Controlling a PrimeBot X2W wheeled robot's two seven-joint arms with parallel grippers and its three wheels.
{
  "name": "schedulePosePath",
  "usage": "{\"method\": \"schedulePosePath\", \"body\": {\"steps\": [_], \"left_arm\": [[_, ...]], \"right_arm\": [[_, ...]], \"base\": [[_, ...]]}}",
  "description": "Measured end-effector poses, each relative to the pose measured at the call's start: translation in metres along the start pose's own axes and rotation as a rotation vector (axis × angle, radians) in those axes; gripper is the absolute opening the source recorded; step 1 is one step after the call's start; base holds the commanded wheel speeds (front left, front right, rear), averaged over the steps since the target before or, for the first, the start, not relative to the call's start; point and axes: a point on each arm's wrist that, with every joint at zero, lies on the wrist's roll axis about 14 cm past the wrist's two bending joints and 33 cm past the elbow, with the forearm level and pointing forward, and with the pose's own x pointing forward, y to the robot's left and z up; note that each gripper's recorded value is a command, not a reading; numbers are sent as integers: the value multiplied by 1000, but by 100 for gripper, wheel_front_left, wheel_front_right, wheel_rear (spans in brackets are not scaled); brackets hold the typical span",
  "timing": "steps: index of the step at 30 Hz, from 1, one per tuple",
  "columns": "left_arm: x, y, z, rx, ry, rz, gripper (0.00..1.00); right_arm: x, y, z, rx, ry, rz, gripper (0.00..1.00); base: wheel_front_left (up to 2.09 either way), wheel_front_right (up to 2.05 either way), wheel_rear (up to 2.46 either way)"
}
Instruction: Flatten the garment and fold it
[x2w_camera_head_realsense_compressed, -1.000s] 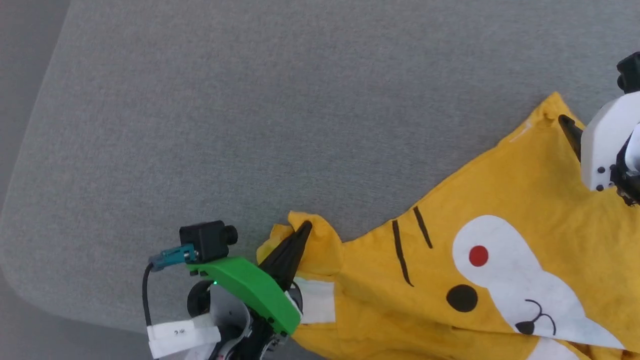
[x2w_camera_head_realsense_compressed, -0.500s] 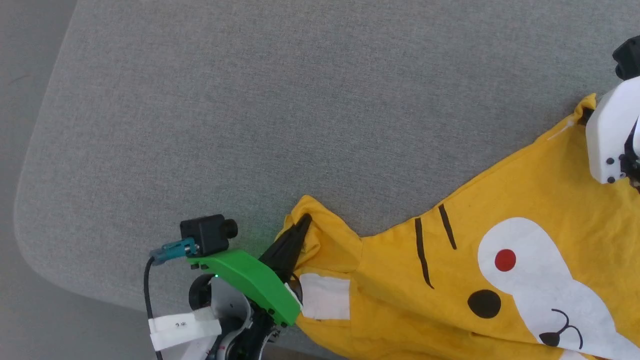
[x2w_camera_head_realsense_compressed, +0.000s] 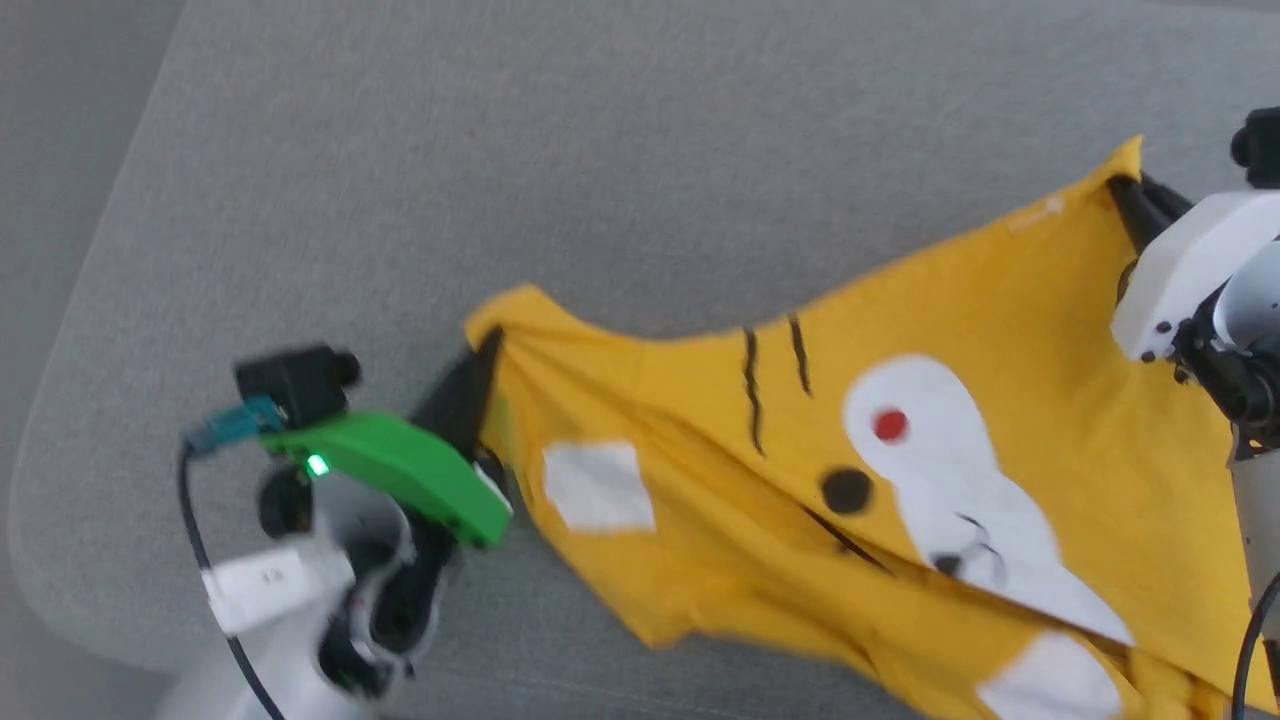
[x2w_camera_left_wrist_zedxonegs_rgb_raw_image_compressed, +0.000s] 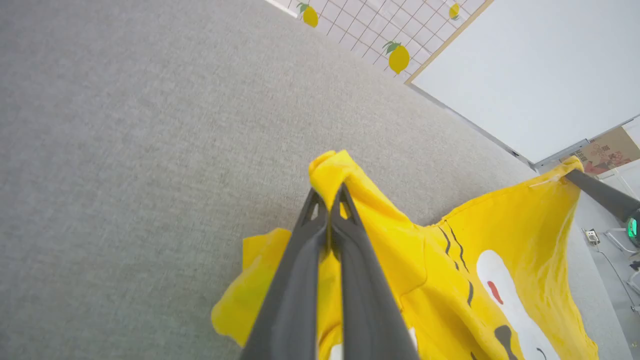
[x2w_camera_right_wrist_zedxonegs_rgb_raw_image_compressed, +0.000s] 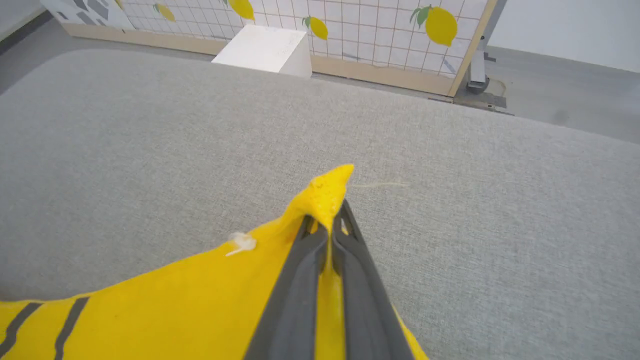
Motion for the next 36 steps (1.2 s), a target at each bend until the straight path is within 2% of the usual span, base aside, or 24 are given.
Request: {"method": "schedulePosePath", "body": {"steps": [6, 12, 20, 25, 29, 36], "left_arm": [[14, -42, 84, 174, -154, -110, 0], [16, -98, 163, 364, -281, -199, 0], [6, -149, 246, 538, -473, -198, 0], [-2, -172, 284, 608, -576, -185, 0], [1, -182, 295, 628, -568, -173, 0], [3, -216, 302, 606, -573, -221, 0]], "right_arm": [[-36, -8, 75, 11, -247, -51, 0], [-74, 4, 151, -25, -441, -52, 0], [-123, 13, 227, -95, -622, -88, 0], [-145, 11, 254, -134, -663, -130, 0], [-153, 6, 255, -163, -624, -167, 0], [-166, 4, 263, -190, -603, -196, 0]], "base": [[0, 0, 0], [0, 0, 0], [0, 0, 0], [0, 0, 0], [0, 0, 0], [0, 0, 0]]}}
